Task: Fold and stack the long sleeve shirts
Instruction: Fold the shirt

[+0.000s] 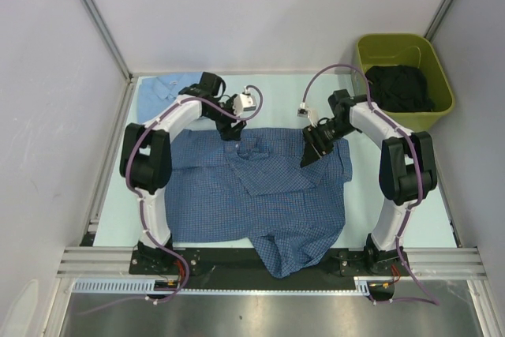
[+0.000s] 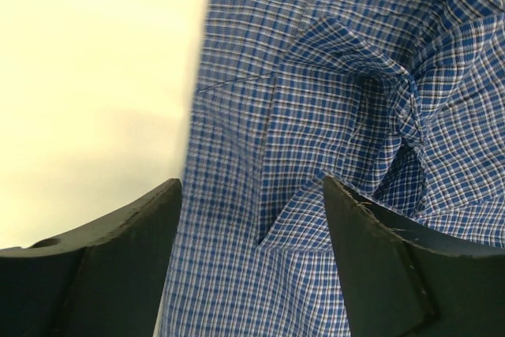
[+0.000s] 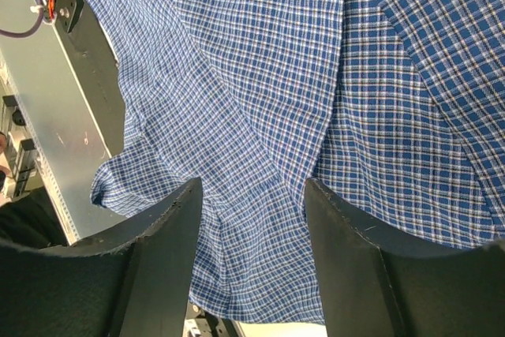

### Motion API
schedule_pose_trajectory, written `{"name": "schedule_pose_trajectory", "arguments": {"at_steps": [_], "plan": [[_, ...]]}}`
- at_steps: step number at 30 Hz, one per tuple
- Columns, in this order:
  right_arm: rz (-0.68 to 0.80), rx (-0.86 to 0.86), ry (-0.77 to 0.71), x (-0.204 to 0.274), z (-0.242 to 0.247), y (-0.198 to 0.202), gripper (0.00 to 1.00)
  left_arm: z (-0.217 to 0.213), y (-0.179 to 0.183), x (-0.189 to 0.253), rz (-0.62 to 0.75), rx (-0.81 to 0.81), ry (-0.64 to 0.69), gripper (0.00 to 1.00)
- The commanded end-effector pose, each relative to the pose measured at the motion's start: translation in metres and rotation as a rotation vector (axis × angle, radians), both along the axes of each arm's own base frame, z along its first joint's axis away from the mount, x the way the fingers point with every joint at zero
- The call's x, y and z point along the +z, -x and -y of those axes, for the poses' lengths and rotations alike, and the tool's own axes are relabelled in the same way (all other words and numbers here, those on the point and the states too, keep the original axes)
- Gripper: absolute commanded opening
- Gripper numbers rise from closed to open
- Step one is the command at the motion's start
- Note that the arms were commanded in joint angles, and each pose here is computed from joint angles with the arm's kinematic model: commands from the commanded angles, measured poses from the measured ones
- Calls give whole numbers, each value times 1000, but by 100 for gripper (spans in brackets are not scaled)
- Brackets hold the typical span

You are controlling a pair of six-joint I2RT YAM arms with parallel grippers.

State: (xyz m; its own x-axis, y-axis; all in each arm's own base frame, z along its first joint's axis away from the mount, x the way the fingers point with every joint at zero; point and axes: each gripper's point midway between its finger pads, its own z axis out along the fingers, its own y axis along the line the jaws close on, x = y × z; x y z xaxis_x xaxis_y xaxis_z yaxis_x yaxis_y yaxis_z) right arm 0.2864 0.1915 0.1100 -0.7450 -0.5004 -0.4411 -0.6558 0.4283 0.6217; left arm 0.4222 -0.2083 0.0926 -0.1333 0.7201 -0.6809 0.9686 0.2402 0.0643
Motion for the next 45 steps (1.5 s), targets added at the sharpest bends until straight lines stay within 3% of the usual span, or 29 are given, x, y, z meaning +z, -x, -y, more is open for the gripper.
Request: {"name": "schedule_pose_trajectory", "arguments": {"at_steps": [1,7,9,13,17,19,29,35,39,45], "plan": [[32,-8,-8,2,0,-1,59,12,13,-2,-65,-104,25,77],[13,-11,-2,-6,1,3,58,16,12,-24,-136,-84,9,73],[18,-12,1,-6,3,3,58,17,15,-26,-146,-91,13,66],[22,-20,7,-6,6,1,58,18,20,-22,-153,-99,18,41],[16,-27,4,-8,8,1,59,14,34,-18,-188,-115,9,6],[18,-32,1,-8,10,0,58,9,41,-19,-204,-116,-6,0],[40,-37,4,-5,14,0,59,-3,29,23,-104,26,37,0],[69,-43,10,-1,17,-8,65,-27,24,52,-89,221,88,0],[100,-52,18,4,20,-24,72,-56,34,40,-155,383,96,0],[115,-48,30,7,23,-37,74,-106,40,35,-172,635,176,0]]}}
